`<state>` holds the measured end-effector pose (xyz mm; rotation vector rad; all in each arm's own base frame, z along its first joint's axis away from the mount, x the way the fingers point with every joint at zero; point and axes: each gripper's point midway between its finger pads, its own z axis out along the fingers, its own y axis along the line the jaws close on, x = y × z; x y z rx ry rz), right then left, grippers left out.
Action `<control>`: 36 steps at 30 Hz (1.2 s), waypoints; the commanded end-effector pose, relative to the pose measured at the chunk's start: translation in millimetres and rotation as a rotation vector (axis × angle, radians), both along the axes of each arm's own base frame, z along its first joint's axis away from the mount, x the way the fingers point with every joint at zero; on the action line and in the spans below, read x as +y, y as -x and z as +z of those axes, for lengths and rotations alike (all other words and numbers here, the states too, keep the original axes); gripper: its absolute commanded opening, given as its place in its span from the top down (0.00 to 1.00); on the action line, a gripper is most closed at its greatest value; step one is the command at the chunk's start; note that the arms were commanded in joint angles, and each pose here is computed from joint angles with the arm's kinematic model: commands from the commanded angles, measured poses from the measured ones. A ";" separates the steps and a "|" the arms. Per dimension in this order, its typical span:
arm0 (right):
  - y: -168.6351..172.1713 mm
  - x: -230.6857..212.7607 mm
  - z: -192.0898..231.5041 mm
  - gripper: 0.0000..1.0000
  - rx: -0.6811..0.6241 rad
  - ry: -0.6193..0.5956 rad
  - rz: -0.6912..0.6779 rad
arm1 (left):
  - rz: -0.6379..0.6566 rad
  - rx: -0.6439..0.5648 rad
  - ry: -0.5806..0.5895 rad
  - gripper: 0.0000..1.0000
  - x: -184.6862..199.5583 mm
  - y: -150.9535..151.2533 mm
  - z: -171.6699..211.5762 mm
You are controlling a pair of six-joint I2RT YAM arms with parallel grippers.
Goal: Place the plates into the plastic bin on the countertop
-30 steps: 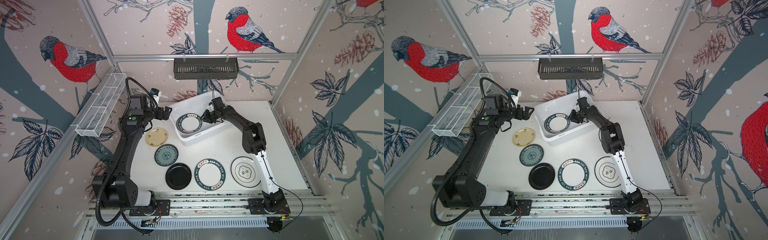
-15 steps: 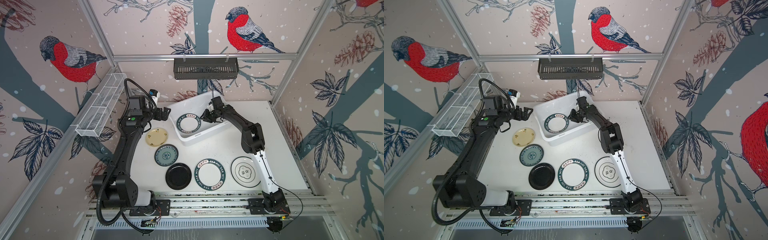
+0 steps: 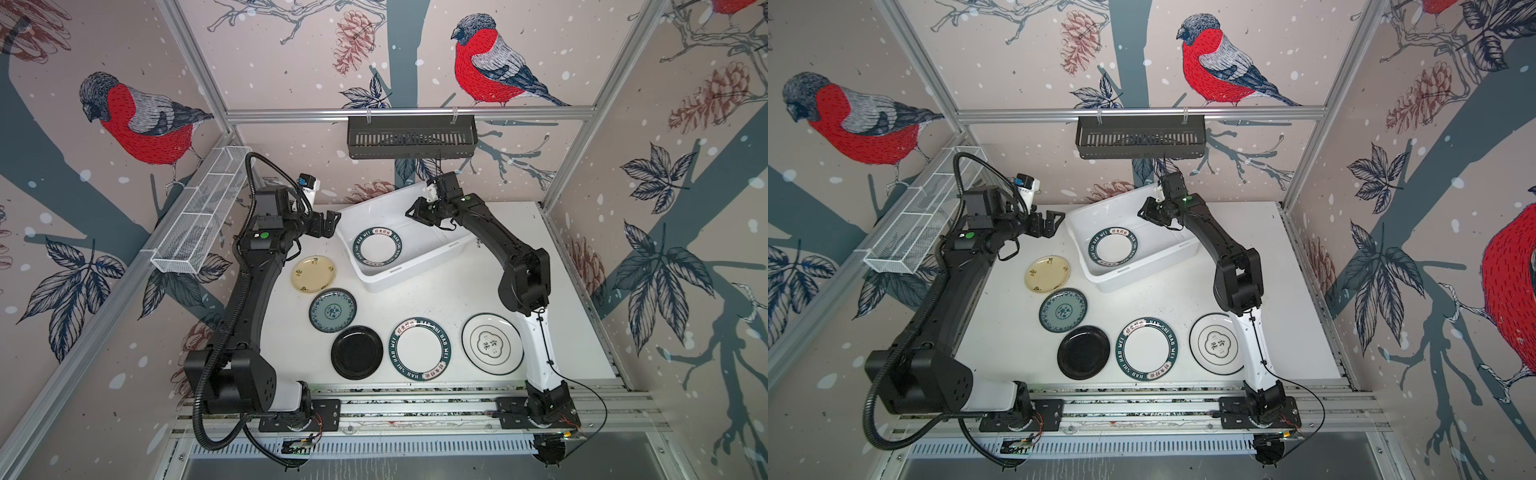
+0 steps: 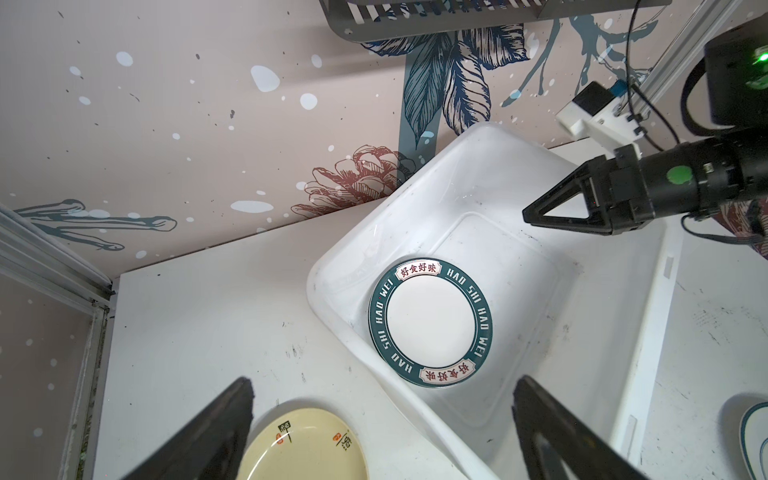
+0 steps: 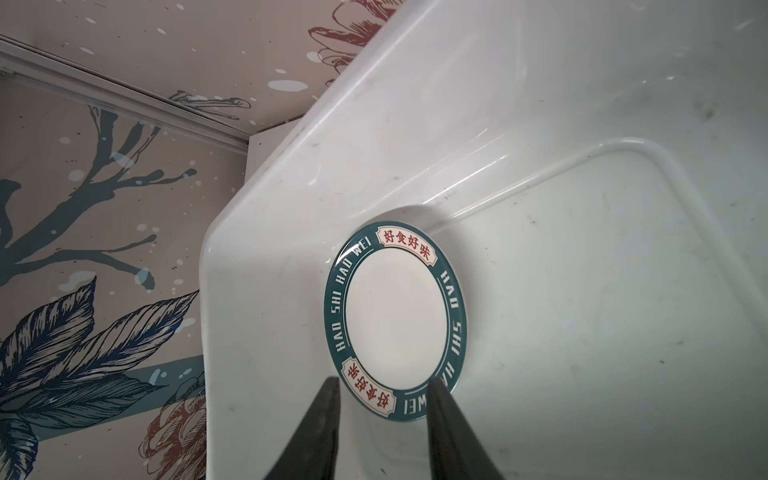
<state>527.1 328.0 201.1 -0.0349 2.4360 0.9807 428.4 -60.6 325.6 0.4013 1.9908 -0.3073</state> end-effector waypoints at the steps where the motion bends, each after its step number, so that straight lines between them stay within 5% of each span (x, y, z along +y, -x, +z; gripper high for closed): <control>1: 6.2 -10.5 23.4 0.63 -0.057 0.040 -0.014 | -0.011 -0.056 -0.032 0.04 1.0 -1.2 13.6; 11: 93.5 -84.2 65.0 0.62 -0.032 0.086 -0.176 | -0.138 -0.073 -0.080 0.03 -15.4 8.2 16.8; 17: 171.2 -186.5 26.9 0.56 0.164 0.142 -0.475 | -0.179 -0.067 -0.091 0.03 -28.4 14.0 13.8; 22: 235.4 -263.1 -0.8 0.42 0.291 0.148 -0.735 | -0.210 -0.055 -0.074 0.03 -39.9 19.1 8.1; 31: 325.5 -335.7 -61.4 0.18 0.523 0.220 -1.065 | -0.240 -0.062 -0.047 0.03 -49.9 28.2 4.6; 36: 347.8 -339.2 -87.2 0.15 0.598 0.206 -1.089 | -0.254 -0.072 -0.045 0.03 -52.5 33.3 4.8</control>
